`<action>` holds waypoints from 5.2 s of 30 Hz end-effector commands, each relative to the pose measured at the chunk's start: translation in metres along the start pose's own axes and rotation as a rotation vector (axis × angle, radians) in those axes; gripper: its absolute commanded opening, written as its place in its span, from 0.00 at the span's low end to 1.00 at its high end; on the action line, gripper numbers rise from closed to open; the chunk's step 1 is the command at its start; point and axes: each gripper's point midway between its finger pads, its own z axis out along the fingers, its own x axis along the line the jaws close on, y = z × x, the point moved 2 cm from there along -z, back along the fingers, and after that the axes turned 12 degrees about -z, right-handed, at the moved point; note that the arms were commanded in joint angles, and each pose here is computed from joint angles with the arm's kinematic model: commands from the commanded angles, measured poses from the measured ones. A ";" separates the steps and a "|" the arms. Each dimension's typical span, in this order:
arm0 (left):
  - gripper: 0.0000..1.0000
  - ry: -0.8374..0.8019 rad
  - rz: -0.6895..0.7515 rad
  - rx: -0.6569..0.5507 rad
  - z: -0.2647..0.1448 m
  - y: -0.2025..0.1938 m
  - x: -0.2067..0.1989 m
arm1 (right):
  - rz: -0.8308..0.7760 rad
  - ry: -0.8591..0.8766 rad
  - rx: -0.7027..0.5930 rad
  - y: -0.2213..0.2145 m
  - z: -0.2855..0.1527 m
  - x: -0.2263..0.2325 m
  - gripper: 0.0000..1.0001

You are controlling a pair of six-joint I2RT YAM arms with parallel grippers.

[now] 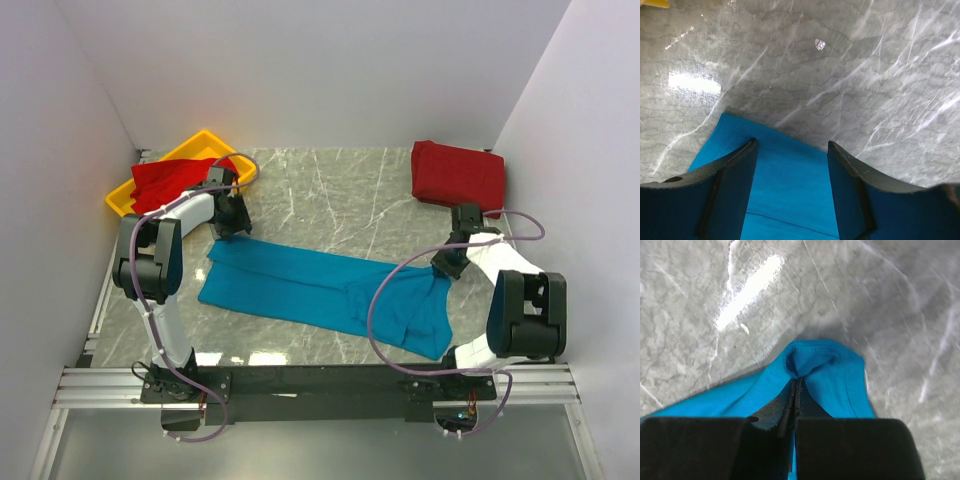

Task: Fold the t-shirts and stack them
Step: Fold the tshirt

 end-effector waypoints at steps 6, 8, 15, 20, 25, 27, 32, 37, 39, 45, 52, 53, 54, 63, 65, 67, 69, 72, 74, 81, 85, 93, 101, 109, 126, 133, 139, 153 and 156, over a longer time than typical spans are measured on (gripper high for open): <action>0.64 0.056 -0.017 0.017 0.014 -0.007 0.017 | 0.054 -0.028 -0.054 0.006 -0.025 -0.008 0.00; 0.64 0.057 -0.018 0.019 0.015 -0.007 0.018 | 0.057 -0.034 -0.059 0.005 -0.029 -0.010 0.00; 0.64 0.055 -0.021 0.021 0.017 -0.007 0.017 | 0.065 -0.048 -0.052 -0.001 -0.034 -0.015 0.00; 0.64 0.050 -0.023 0.026 0.018 -0.007 0.017 | 0.067 -0.057 -0.037 -0.007 -0.028 -0.017 0.00; 0.64 0.059 -0.016 0.018 0.018 -0.006 0.019 | 0.051 -0.107 -0.022 -0.001 -0.021 -0.021 0.00; 0.64 0.060 -0.010 0.010 0.017 -0.004 0.019 | 0.044 -0.119 -0.025 0.005 -0.018 -0.020 0.00; 0.67 0.014 0.014 0.004 0.012 -0.003 0.010 | 0.024 -0.152 0.000 0.016 -0.005 -0.018 0.00; 0.68 -0.014 0.026 0.012 0.013 -0.006 0.001 | 0.008 -0.204 0.006 0.030 0.008 -0.018 0.00; 0.68 -0.015 0.026 0.011 0.015 -0.005 0.000 | 0.009 -0.205 -0.006 0.038 0.010 -0.016 0.00; 0.69 -0.073 0.029 -0.003 0.018 0.013 -0.024 | 0.008 -0.210 -0.027 0.065 0.021 -0.005 0.00; 0.71 -0.131 0.044 -0.043 0.012 0.044 -0.057 | -0.006 -0.229 -0.087 0.110 0.015 0.008 0.00; 0.72 -0.139 0.046 -0.050 0.009 0.048 -0.061 | -0.015 -0.229 -0.093 0.114 0.013 0.009 0.00; 0.73 -0.146 0.047 -0.057 0.005 0.051 -0.064 | -0.015 -0.232 -0.112 0.123 0.007 0.011 0.03; 0.78 -0.234 0.062 -0.104 -0.034 0.061 -0.088 | -0.007 -0.156 -0.187 0.124 -0.023 0.016 0.50; 0.78 -0.253 0.070 -0.108 -0.042 0.060 -0.093 | -0.006 -0.138 -0.179 0.112 -0.026 0.015 0.51; 0.78 -0.277 0.081 -0.113 -0.052 0.057 -0.098 | 0.001 -0.099 -0.204 0.106 -0.040 0.017 0.53; 0.78 -0.298 0.090 -0.109 -0.058 0.052 -0.101 | -0.005 -0.061 -0.219 0.092 -0.054 0.020 0.53; 0.78 -0.321 0.111 -0.095 -0.063 0.040 -0.104 | -0.043 0.044 -0.220 0.068 -0.069 0.039 0.53; 0.77 -0.326 0.129 -0.077 -0.061 0.027 -0.103 | -0.083 0.103 -0.196 0.049 -0.073 0.054 0.52; 0.76 -0.299 0.152 -0.026 -0.051 -0.002 -0.094 | -0.305 0.310 -0.128 -0.023 -0.088 0.137 0.45; 0.76 -0.285 0.145 -0.010 -0.049 -0.010 -0.087 | -0.404 0.315 -0.063 -0.054 -0.074 0.163 0.42; 0.76 -0.260 0.144 -0.015 -0.049 -0.016 -0.076 | -0.554 0.188 0.039 -0.092 -0.040 0.175 0.36; 0.76 -0.257 0.134 0.003 -0.046 -0.022 -0.073 | -0.556 0.106 0.019 -0.091 -0.036 0.162 0.36; 0.76 -0.259 0.134 0.008 -0.045 -0.023 -0.073 | -0.554 0.045 0.010 -0.092 -0.028 0.151 0.36; 0.76 -0.258 0.129 0.005 -0.046 -0.023 -0.073 | -0.566 0.021 0.054 -0.103 -0.010 0.146 0.31; 0.76 -0.257 0.129 0.008 -0.046 -0.024 -0.072 | -0.565 0.019 0.043 -0.100 -0.012 0.147 0.08; 0.76 -0.258 0.128 0.006 -0.047 -0.023 -0.072 | -0.557 0.050 0.047 -0.099 -0.023 0.152 0.00; 0.76 -0.253 0.127 0.014 -0.044 -0.026 -0.070 | -0.527 0.107 0.069 -0.103 -0.036 0.157 0.00; 0.76 -0.251 0.128 0.017 -0.044 -0.027 -0.070 | -0.529 0.125 0.077 -0.105 -0.036 0.161 0.00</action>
